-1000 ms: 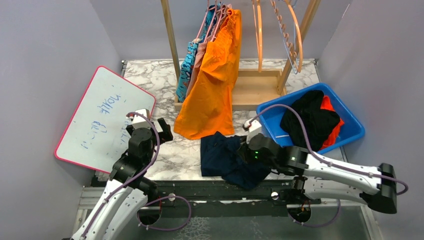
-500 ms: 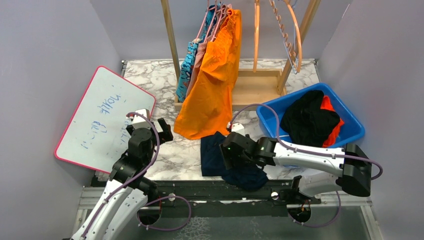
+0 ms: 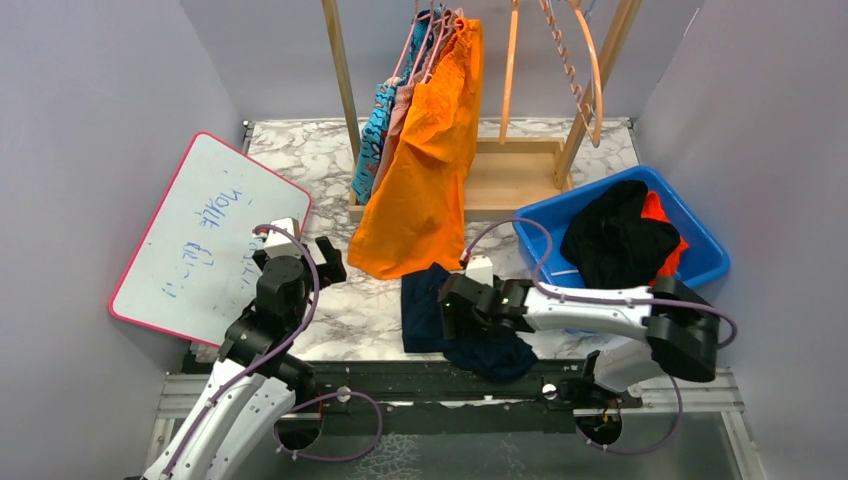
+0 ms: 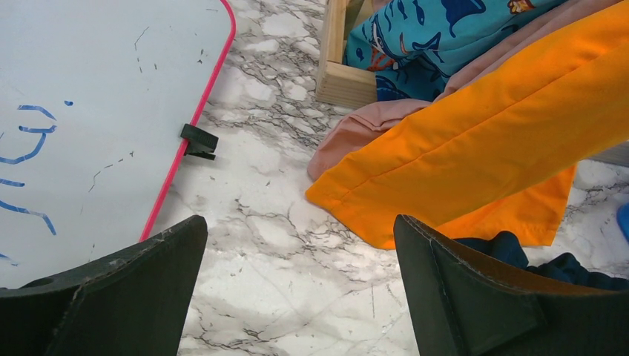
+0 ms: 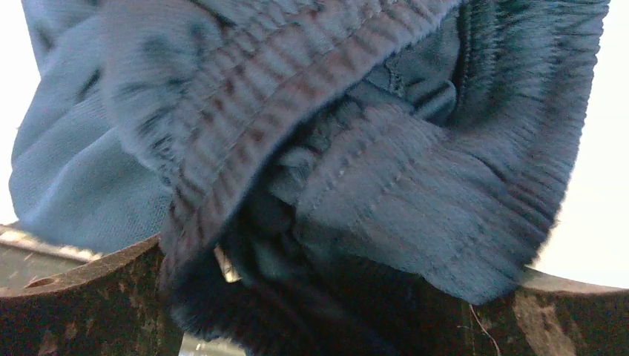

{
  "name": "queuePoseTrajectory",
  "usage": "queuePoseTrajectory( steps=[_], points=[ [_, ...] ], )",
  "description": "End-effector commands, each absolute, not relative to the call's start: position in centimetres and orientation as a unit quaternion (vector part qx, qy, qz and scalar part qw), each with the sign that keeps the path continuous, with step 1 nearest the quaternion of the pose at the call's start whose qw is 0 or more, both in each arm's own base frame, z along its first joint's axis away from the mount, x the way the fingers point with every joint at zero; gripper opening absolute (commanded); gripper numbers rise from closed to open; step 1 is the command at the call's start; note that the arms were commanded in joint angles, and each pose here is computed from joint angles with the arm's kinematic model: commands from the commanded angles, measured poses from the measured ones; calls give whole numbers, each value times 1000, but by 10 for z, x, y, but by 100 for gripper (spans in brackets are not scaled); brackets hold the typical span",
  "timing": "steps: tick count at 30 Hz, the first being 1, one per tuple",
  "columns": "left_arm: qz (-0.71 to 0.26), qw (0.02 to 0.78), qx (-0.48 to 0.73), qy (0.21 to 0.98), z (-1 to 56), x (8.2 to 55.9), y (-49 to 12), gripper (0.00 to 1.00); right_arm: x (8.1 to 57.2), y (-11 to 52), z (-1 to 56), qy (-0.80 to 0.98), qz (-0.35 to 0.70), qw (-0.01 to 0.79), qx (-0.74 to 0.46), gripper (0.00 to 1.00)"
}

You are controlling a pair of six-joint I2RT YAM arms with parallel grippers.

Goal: Remove the shorts from the hanger
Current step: Pick up the shorts at the center of the board.

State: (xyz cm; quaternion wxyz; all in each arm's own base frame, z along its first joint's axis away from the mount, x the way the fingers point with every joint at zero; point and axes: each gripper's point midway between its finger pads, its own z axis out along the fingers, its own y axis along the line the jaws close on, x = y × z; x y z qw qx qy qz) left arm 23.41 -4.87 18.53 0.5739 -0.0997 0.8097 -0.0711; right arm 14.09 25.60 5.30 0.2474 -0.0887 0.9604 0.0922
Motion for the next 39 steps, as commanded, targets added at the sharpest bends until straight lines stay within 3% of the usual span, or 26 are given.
queuePoseTrajectory(
  steps=[1,3,6,10,18,20,29,39],
  points=[
    [-78,584,-100,802,193,236,-49,99,152,255,9,966,37,250,-48,99],
    [-77,584,-101,801,193,236,-49,99,152,246,-11,970,-19,235,-54,100],
    [-77,583,-101,802,192,236,-49,99,143,227,-43,972,-91,201,-80,89],
    [-76,582,-101,803,191,236,-49,99,136,202,-68,966,-149,190,-87,62],
    [-75,580,-101,805,190,237,-49,99,154,201,-46,954,-142,251,-88,24],
    [-75,580,-102,805,190,237,-49,99,160,210,-35,952,-115,271,-84,2],
    [-73,578,-102,806,188,237,-49,99,179,239,34,933,17,357,-46,1],
    [-73,577,-102,807,188,238,-49,99,184,227,116,886,138,443,-11,1]
  ],
)
